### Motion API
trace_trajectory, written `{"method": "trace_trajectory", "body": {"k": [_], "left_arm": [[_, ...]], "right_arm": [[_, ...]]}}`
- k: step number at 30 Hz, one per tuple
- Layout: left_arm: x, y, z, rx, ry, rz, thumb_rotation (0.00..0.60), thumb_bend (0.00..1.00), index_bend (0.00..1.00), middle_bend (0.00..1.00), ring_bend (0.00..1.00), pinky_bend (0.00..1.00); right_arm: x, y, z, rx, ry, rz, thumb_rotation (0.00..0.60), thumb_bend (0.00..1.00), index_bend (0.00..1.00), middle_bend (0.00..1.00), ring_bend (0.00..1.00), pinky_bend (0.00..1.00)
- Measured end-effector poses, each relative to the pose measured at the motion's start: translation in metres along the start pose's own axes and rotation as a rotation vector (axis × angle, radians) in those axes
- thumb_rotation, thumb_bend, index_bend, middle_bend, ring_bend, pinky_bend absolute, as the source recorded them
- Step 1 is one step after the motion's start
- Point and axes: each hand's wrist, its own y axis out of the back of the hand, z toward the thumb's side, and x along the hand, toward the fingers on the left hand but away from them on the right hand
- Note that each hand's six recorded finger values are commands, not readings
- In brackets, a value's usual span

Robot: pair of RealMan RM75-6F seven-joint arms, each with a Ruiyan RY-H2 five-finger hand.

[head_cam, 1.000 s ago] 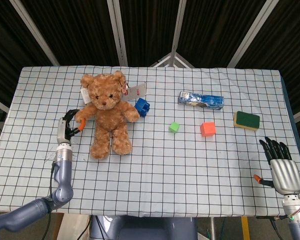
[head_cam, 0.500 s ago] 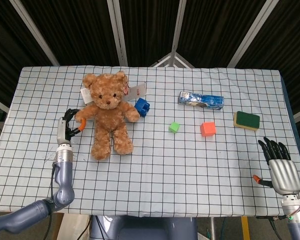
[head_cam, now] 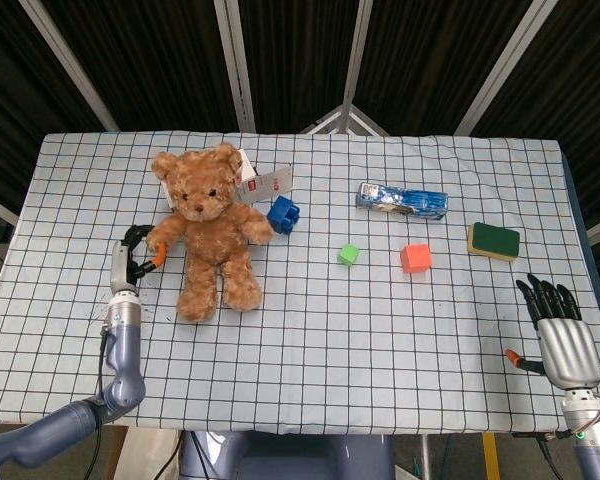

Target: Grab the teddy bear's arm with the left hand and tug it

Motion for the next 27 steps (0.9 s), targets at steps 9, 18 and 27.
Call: {"method": "trace_trajectory", "body": {"k": [9, 18, 27], "left_arm": [[-0.003, 0.005, 0.006, 0.005, -0.005, 0.011, 0.6, 0.61, 0.4, 0.38, 0.0, 0.0], [0.005, 0.019, -0.02, 0.079, 0.066, 0.029, 0.6, 0.61, 0.4, 0.37, 0.0, 0.0], [0.003, 0.008, -0.003, 0.05, 0.026, 0.011, 0.6, 0.61, 0.4, 0.37, 0.0, 0.0]], "right_arm": [[0.0, 0.0, 0.001, 0.001, 0.002, 0.001, 0.6, 0.1, 0.0, 0.0, 0.0, 0.0], [0.0, -0.002, 0.002, 0.004, 0.006, 0.011, 0.6, 0.1, 0.0, 0.0, 0.0, 0.0], [-0.001, -0.003, 0.003, 0.008, 0.008, 0.015, 0.6, 0.1, 0.0, 0.0, 0.0, 0.0]]}}
